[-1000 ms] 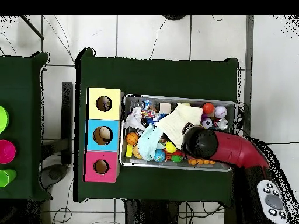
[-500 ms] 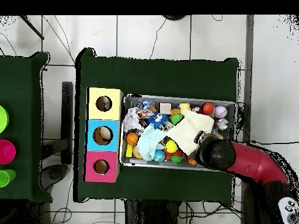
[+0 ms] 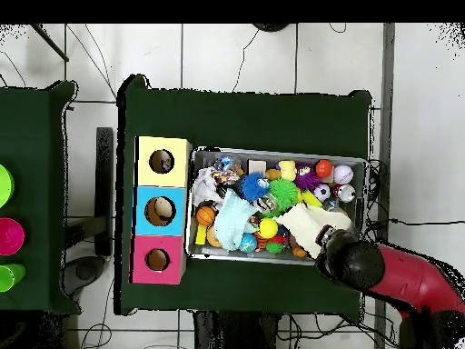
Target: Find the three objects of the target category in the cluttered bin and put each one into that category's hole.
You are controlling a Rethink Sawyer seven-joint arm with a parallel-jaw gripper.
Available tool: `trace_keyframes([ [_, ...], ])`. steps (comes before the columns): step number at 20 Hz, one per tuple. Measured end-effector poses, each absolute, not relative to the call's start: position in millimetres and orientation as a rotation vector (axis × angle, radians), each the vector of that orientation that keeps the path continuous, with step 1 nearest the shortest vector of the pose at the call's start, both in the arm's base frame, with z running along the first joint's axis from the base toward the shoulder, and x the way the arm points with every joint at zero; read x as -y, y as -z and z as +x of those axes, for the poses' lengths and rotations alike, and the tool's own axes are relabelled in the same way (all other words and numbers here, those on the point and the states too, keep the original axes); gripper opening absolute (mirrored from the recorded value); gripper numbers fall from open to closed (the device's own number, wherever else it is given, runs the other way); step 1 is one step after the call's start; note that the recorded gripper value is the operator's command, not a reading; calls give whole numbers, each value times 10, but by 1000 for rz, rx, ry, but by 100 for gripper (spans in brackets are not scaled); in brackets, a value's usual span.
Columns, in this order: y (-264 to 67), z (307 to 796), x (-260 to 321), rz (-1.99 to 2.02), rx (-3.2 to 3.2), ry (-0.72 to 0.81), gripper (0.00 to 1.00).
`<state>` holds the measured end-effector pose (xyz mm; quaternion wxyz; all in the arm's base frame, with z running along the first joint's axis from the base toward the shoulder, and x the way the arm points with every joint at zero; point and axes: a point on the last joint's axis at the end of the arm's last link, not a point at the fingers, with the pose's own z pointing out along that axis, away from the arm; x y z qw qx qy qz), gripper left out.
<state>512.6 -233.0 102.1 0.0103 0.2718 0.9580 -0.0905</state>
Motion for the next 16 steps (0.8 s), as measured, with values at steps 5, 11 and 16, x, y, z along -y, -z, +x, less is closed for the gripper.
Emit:
trace_keyframes([
  [5, -1047, 4995, 2356, 844, -3001, 296, 0],
  [11, -1046, 4979, 2325, 818, -3009, 299, 0],
  [16, -1032, 5038, 2257, 794, -3011, 280, 0],
])
